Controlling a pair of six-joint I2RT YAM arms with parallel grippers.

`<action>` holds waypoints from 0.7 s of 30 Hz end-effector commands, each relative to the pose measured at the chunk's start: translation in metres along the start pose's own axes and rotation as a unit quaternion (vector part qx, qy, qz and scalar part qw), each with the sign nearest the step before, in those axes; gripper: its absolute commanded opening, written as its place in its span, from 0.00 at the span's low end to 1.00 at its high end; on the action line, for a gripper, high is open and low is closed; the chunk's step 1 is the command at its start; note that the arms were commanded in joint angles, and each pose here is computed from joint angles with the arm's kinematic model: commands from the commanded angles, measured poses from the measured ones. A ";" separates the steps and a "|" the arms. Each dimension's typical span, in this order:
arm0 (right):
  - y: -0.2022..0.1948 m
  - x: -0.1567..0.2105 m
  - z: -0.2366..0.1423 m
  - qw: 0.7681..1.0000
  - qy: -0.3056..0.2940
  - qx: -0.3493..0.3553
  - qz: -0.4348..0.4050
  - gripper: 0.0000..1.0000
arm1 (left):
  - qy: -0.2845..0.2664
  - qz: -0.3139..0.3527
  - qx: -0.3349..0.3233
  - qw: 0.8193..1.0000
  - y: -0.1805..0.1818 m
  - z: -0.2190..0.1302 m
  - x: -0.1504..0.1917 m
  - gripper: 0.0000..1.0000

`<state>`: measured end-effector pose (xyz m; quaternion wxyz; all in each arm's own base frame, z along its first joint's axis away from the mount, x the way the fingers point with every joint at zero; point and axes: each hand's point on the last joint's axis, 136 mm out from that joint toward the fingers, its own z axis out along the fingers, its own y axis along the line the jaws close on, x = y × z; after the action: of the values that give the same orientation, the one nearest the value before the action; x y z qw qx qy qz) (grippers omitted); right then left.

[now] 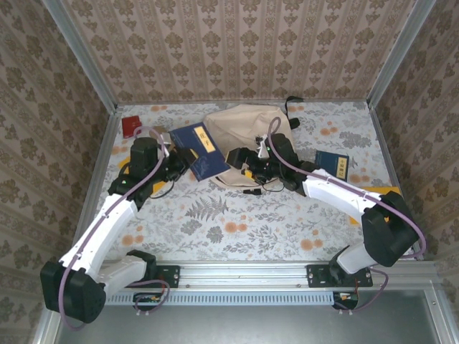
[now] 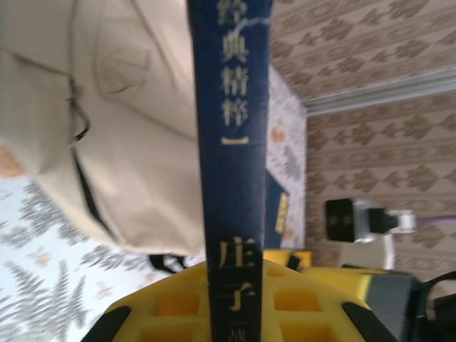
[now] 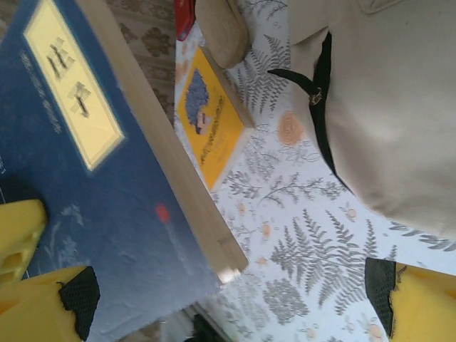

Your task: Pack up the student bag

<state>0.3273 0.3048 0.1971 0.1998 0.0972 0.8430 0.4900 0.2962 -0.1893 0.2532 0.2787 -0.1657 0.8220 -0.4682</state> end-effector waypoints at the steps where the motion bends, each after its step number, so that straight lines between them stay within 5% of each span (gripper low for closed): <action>1: 0.048 -0.006 -0.004 0.993 0.001 -0.108 0.044 1.00 | -0.027 -0.024 0.107 0.994 -0.061 -0.005 -0.020 0.02; 8: 0.081 -0.015 0.008 0.970 0.000 -0.212 0.120 0.96 | -0.030 -0.058 0.139 0.988 -0.074 0.004 -0.021 0.01; 21: 0.080 -0.027 0.006 0.953 -0.058 -0.234 0.185 0.46 | -0.021 -0.096 0.156 0.983 -0.069 0.010 -0.016 0.00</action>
<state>0.3475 0.3426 0.2599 0.1611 0.2128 0.6854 0.6775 0.3157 -0.2189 0.2893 0.2575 -0.2244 0.7408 -0.5784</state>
